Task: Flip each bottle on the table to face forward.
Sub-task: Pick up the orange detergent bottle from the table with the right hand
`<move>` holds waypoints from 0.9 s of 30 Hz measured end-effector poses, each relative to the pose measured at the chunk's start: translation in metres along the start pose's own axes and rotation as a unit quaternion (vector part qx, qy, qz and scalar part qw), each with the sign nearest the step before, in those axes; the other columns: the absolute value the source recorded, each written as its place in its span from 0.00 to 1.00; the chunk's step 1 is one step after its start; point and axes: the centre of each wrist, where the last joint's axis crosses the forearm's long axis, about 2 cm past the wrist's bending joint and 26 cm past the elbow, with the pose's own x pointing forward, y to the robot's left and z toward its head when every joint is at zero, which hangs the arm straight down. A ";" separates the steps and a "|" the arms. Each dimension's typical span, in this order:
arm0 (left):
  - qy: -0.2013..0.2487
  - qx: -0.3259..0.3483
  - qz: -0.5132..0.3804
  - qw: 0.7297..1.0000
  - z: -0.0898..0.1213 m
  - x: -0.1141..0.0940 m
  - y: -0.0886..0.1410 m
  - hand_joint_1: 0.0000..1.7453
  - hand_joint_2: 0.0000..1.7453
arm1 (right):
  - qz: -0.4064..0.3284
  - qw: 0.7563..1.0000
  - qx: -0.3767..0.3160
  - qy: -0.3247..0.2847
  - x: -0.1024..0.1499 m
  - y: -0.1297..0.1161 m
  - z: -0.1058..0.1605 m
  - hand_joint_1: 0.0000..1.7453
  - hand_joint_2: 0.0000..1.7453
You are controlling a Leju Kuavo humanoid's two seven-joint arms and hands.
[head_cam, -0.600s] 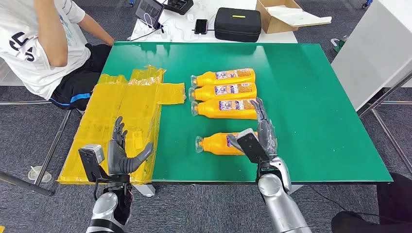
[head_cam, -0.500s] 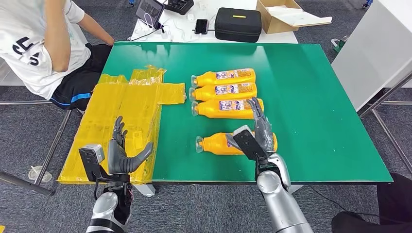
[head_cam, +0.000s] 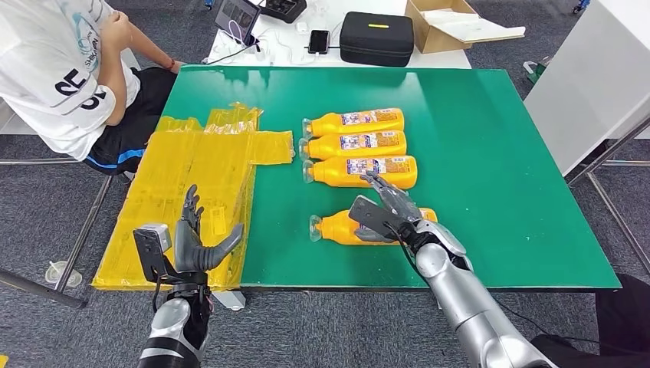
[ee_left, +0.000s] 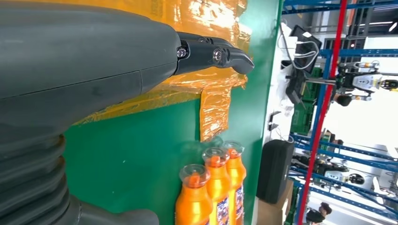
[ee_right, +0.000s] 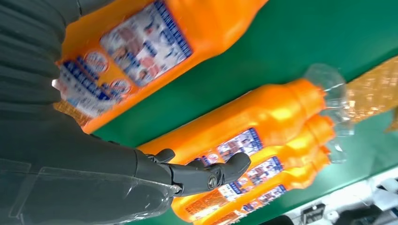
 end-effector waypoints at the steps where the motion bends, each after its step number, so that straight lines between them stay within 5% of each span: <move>1: 0.001 0.000 0.000 1.000 0.000 0.000 0.000 0.00 1.00 | 0.004 1.000 0.003 0.002 -0.002 -0.001 0.000 0.00 1.00; 27: 0.018 -0.002 -0.019 1.000 -0.007 -0.006 0.008 0.00 1.00 | 0.031 0.996 0.084 0.031 -0.029 -0.010 0.005 0.00 1.00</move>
